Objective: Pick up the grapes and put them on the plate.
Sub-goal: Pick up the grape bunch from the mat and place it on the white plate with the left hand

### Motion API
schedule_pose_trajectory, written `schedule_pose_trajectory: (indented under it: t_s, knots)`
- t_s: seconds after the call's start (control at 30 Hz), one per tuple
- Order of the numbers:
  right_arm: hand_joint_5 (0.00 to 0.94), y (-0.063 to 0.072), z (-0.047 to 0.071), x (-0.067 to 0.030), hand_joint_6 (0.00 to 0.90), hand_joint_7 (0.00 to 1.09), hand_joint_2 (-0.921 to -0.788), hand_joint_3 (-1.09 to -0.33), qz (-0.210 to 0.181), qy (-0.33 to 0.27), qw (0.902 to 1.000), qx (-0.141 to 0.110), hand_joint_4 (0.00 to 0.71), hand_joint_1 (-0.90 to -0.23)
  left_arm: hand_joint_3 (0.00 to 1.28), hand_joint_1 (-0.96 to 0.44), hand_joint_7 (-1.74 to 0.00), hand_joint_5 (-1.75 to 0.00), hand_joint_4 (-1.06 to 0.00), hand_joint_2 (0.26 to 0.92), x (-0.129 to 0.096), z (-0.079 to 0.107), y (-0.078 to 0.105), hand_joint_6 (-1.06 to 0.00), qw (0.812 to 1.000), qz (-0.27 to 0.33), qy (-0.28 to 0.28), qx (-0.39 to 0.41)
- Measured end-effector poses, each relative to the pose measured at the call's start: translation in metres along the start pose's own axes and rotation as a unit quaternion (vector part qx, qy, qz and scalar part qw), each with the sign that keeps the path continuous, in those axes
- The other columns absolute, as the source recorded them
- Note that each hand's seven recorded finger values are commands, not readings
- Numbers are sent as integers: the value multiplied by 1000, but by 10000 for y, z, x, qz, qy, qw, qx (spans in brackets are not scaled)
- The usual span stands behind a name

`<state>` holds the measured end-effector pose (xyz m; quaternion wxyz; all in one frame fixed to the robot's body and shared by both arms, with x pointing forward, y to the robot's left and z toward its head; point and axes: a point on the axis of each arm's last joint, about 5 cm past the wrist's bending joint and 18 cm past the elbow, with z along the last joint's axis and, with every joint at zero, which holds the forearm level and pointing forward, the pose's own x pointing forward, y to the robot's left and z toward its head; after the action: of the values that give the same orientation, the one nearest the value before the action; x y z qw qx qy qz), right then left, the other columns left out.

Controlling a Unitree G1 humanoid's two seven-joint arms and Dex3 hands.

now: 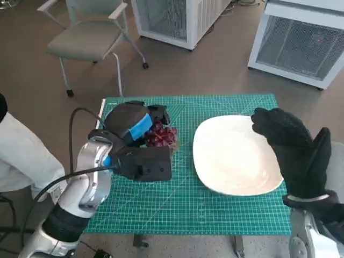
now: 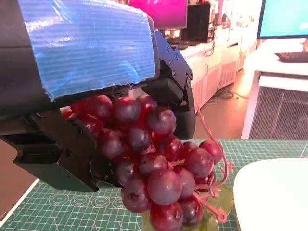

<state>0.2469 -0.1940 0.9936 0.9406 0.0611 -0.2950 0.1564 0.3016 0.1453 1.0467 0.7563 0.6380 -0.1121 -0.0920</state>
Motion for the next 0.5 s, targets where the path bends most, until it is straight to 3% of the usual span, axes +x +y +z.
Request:
schedule_pose_trajectory:
  t_s: [0.3,0.5]
  knots:
    - [923,3,-2,0,241,1063,-921,-619,-3,-5,10000,9,365,-308,32,2,-868,-1304,-712,915,23,86,-23,-749,9998,-86,-79,-163]
    - [921,2,7,-1,242,1061,-921,-617,-5,-25,10000,1,366,-311,47,2,-923,-1318,-669,919,93,280,4,-731,9992,-142,-344,-163]
